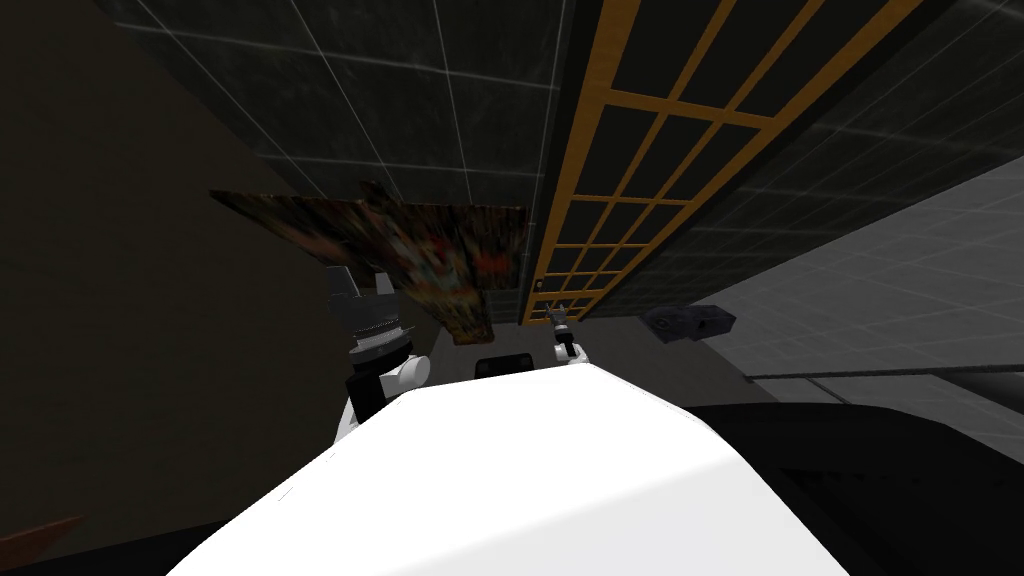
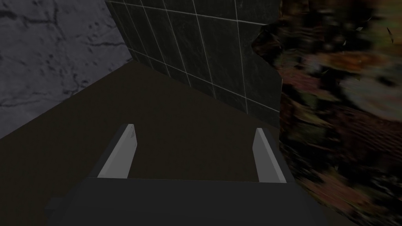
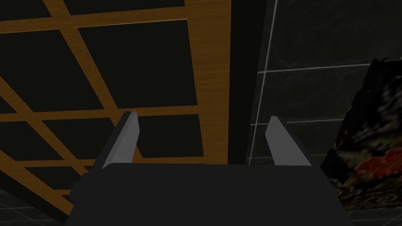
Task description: Pull the door open
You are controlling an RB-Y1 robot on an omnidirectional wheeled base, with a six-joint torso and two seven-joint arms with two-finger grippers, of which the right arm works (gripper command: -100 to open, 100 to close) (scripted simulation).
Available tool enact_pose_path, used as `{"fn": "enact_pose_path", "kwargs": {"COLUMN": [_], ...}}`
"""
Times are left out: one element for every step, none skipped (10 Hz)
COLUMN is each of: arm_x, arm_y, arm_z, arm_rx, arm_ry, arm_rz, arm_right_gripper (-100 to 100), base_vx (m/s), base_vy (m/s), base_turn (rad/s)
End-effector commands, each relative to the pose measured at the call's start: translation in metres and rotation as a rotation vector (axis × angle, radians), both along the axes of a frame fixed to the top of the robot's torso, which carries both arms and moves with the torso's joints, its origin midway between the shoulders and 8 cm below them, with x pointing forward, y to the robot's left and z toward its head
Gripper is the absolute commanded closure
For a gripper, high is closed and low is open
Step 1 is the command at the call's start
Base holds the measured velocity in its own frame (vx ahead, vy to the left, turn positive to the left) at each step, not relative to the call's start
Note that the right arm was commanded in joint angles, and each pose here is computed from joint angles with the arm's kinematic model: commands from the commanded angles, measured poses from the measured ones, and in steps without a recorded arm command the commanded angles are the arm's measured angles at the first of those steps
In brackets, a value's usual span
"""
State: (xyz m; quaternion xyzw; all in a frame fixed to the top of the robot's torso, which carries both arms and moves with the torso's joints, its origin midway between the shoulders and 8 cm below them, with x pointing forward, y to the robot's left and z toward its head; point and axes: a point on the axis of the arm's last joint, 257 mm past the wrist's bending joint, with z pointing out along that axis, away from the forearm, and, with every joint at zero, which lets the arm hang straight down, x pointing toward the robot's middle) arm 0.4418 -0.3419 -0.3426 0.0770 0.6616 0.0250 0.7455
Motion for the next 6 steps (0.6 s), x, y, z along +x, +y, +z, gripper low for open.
{"fn": "enact_pose_path", "kwargs": {"arm_x": [-0.001, -0.002, -0.002, -0.002, -0.003, -0.003], "arm_y": [0.000, 0.001, 0.001, 0.002, 0.003, 0.004], "arm_z": [-0.008, -0.018, -0.018, -0.022, -0.026, -0.030], "arm_rx": [-0.023, -0.048, -0.048, -0.058, -0.068, -0.077], "arm_ry": [0.017, 0.038, 0.038, 0.047, 0.056, 0.064], "arm_rz": [-0.004, -0.007, -0.007, -0.008, -0.009, -0.010], "arm_right_gripper": [-100, -100, -100, -100, -100, -100], "base_vx": [0.086, 0.121, 0.102, 0.074, 0.073, 0.072], "base_vy": [-0.024, -0.033, -0.022, -0.015, -0.014, -0.009], "base_turn": [0.037, 0.055, 0.024, 0.013, 0.025, 0.033]}}
